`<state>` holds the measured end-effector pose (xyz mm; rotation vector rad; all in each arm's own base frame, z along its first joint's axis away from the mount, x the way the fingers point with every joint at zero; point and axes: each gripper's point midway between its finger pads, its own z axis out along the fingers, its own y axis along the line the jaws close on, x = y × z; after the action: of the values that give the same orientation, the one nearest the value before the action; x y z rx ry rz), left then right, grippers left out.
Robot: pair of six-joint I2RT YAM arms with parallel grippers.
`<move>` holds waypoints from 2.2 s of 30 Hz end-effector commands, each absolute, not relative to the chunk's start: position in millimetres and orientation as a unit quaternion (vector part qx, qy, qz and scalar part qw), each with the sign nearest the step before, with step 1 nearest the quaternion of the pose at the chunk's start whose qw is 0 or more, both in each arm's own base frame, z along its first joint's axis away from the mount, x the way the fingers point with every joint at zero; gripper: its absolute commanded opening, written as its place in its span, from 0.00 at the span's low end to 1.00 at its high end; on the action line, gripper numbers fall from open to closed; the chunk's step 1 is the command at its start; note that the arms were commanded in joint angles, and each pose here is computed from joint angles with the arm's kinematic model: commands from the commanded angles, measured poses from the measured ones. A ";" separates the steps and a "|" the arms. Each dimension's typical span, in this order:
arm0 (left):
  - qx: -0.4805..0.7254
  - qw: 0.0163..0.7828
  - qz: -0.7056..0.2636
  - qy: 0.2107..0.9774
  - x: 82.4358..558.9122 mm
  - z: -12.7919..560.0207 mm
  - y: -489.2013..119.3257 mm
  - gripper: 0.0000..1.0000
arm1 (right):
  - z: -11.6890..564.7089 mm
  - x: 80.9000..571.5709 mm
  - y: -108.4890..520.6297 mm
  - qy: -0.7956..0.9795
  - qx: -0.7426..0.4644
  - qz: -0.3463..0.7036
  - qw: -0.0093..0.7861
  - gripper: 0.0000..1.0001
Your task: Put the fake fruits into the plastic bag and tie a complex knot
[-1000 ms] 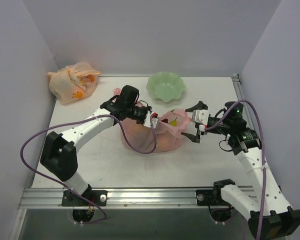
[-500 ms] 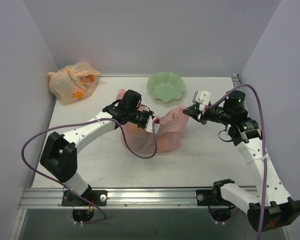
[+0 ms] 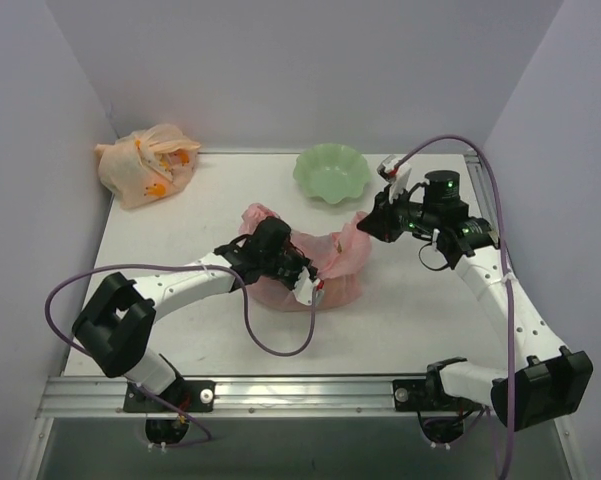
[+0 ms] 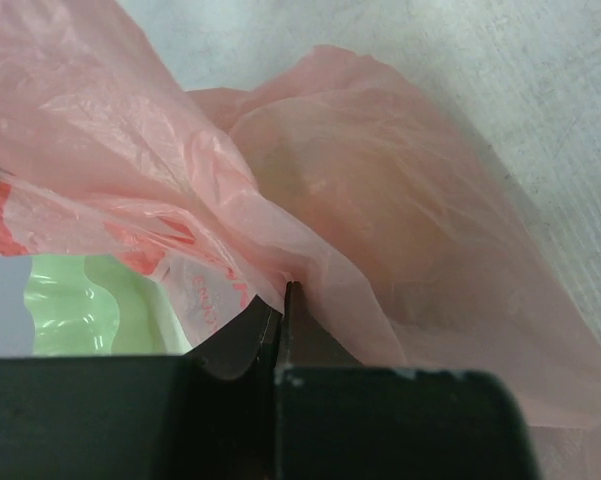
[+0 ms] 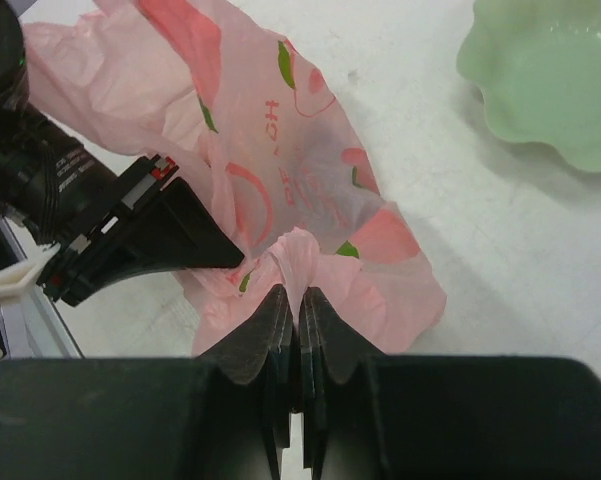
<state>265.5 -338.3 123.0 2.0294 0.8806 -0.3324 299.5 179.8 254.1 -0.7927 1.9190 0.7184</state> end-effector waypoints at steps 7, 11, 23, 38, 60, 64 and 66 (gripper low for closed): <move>0.861 0.384 -0.083 0.324 253.6 84.2 -320.8 0.00 | 265.7 342.6 176.8 0.812 -0.206 0.286 0.465 0.00; 0.876 0.360 -0.056 0.316 250.8 69.7 -313.2 0.00 | 263.5 348.4 177.5 0.828 -0.165 0.297 0.446 0.00; 0.775 0.462 -0.145 0.406 248.7 161.8 -344.1 0.51 | 265.6 334.8 183.9 0.827 -0.181 0.319 0.426 0.00; 0.521 0.535 -0.365 0.556 231.9 284.3 -361.7 0.98 | 288.4 314.1 185.8 0.788 -0.254 0.308 0.469 0.00; 0.373 0.530 -0.440 0.621 293.6 255.1 -429.6 0.86 | 302.2 295.3 202.0 0.765 -0.259 0.365 0.463 0.00; 0.380 0.520 -0.451 0.617 286.8 249.7 -430.2 0.43 | 305.7 297.3 202.4 0.767 -0.244 0.370 0.464 0.00; 0.381 0.517 -0.450 0.620 285.9 244.9 -426.3 0.14 | 306.3 301.1 199.3 0.771 -0.234 0.365 0.467 0.00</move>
<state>288.4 -421.5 215.2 0.9141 1.6099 -1.0334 301.1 197.4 287.4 -0.5889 1.9552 0.8789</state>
